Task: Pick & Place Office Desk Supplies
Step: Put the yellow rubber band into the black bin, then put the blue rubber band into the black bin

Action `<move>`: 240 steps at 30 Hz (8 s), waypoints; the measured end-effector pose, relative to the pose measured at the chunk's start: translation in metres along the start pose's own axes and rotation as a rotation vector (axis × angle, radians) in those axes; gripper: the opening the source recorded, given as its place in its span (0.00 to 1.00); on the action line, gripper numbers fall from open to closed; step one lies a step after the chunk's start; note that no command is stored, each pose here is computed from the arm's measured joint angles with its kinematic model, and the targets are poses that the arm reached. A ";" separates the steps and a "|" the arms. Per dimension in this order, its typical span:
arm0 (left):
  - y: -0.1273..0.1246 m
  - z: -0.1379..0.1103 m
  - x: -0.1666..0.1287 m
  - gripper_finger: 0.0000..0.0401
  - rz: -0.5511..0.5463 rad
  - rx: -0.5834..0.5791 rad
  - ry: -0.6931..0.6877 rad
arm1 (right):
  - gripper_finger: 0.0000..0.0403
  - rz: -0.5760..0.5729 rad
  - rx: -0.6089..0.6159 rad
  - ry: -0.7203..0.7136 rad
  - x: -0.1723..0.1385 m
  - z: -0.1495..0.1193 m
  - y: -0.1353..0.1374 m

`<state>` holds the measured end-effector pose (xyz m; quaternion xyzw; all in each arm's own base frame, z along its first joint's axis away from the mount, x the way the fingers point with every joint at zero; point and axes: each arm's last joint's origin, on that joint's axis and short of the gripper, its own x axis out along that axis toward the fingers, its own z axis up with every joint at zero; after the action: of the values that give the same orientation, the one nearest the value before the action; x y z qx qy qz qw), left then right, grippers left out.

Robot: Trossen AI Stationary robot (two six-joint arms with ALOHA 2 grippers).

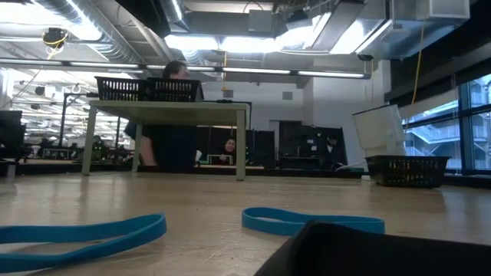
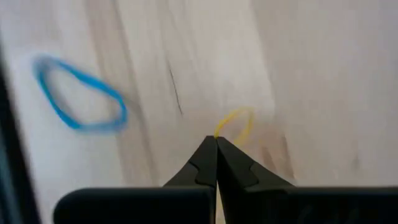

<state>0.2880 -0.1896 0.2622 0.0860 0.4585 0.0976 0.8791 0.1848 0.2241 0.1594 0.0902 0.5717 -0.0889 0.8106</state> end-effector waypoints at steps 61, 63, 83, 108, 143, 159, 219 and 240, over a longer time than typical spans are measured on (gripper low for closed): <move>0.009 0.006 0.001 0.38 0.240 0.125 -0.122 | 0.00 -0.480 0.060 -0.585 -0.161 0.186 -0.084; 0.010 0.007 0.001 0.38 0.241 0.122 -0.122 | 0.01 -0.529 0.088 -0.546 -0.161 0.181 -0.092; 0.009 0.009 0.001 0.38 0.251 0.095 -0.151 | 0.02 -0.721 0.306 -0.362 -0.151 0.126 -0.155; 0.024 0.016 0.010 0.38 0.288 0.064 -0.133 | 0.02 -0.823 0.560 -0.225 -0.065 0.064 -0.213; 0.025 0.016 0.011 0.38 0.277 0.011 -0.133 | 0.54 -0.352 0.656 -0.108 -0.053 0.074 -0.181; 0.006 0.007 0.005 0.45 -0.001 0.024 -0.020 | 0.49 0.268 0.353 -0.253 -0.030 0.078 -0.063; 0.002 0.005 0.003 0.48 -0.003 0.019 -0.026 | 0.01 0.138 -0.470 -0.421 0.036 0.000 0.040; 0.005 0.006 0.003 0.48 0.068 0.019 -0.063 | 0.01 -0.478 -0.377 -0.913 -0.057 0.168 0.043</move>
<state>0.2944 -0.1849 0.2646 0.1127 0.4283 0.1203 0.8885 0.3295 0.2267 0.2706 -0.2370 0.1727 -0.1967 0.9356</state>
